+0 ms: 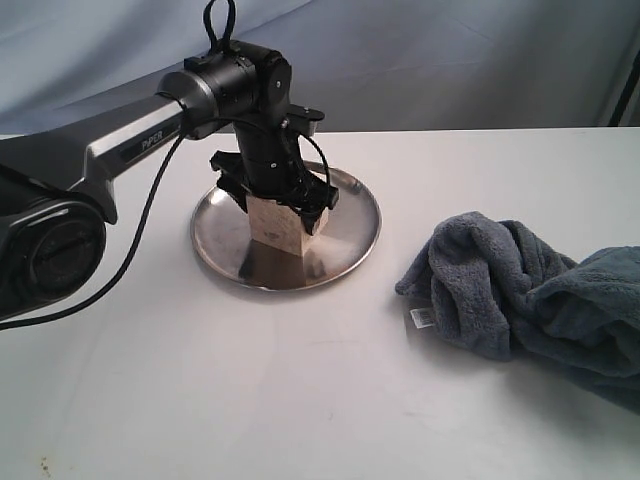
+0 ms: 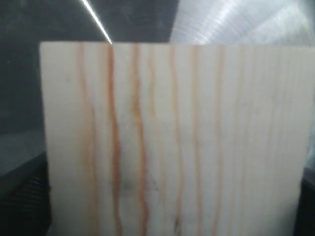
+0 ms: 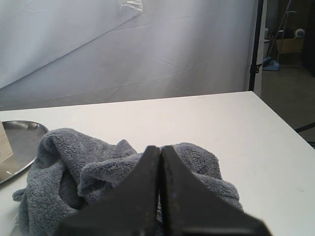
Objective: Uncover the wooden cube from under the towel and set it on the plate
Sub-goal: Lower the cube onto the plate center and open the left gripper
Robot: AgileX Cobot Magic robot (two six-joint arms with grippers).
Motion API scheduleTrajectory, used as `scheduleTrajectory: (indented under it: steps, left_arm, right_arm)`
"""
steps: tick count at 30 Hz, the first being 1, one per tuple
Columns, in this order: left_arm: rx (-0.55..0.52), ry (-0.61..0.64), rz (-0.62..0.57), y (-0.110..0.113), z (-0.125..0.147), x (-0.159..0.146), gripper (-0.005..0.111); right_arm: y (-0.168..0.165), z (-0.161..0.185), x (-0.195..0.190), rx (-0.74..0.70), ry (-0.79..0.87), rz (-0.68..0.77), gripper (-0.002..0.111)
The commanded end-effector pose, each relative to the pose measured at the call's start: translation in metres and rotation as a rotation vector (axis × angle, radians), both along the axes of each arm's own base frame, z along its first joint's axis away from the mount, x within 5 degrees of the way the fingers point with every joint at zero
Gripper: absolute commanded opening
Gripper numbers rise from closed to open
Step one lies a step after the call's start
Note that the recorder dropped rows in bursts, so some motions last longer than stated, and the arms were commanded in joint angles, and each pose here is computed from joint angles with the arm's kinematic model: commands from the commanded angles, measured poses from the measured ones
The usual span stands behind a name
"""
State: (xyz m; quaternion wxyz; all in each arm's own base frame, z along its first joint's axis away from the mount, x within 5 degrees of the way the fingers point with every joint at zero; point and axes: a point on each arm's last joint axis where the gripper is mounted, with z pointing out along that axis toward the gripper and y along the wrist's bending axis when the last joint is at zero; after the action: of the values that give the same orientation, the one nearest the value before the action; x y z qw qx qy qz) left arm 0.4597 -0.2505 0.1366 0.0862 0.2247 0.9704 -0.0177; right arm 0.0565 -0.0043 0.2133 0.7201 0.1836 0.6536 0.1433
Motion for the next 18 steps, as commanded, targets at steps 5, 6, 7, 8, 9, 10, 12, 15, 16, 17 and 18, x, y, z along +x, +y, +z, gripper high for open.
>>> scheduleTrajectory:
  steps: [5, 6, 7, 8, 9, 10, 12, 15, 16, 17, 18]
  left_arm:
    - [-0.028, -0.093, -0.001, 0.004, 0.046, 0.0, 0.091]
    - [-0.029, -0.104, -0.002, 0.004, 0.05, 0.0, 0.091]
    - [-0.029, -0.11, -0.002, 0.005, 0.053, -0.001, 0.091]
    - [-0.033, -0.117, -0.002, 0.005, 0.058, -0.001, 0.091]
    - [-0.037, -0.125, 0.0, 0.005, 0.062, -0.002, 0.091]
    - [-0.04, -0.13, 0.0, 0.005, 0.065, -0.002, 0.091]
    - [-0.052, -0.144, 0.001, 0.006, 0.075, -0.004, 0.091]
    - [-0.068, -0.17, 0.007, 0.007, 0.09, -0.006, 0.085]
    - [-0.073, -0.176, 0.013, 0.008, 0.094, -0.007, 0.081]
    - [-0.083, -0.186, 0.025, 0.008, 0.101, -0.008, 0.072]
    - [-0.086, -0.192, 0.025, 0.009, 0.104, -0.009, 0.066]
  right_arm:
    - [0.0, -0.002, 0.0, 0.009, 0.006, 0.005, 0.003]
    - [0.0, -0.002, 0.0, 0.009, 0.006, 0.005, 0.003]
    - [0.0, -0.002, 0.0, 0.009, 0.006, 0.005, 0.003]
    - [0.0, -0.002, 0.0, 0.009, 0.006, 0.005, 0.003]
    - [0.0, -0.002, 0.0, 0.009, 0.006, 0.005, 0.003]
    - [0.0, -0.002, 0.0, 0.009, 0.006, 0.005, 0.003]
    - [0.0, -0.002, 0.0, 0.009, 0.006, 0.005, 0.003]
    - [0.0, -0.002, 0.0, 0.009, 0.006, 0.005, 0.003]
    - [0.0, -0.002, 0.0, 0.009, 0.006, 0.005, 0.003]
    - [0.0, -0.002, 0.0, 0.009, 0.006, 0.005, 0.003]
    - [0.0, -0.002, 0.0, 0.009, 0.006, 0.005, 0.003]
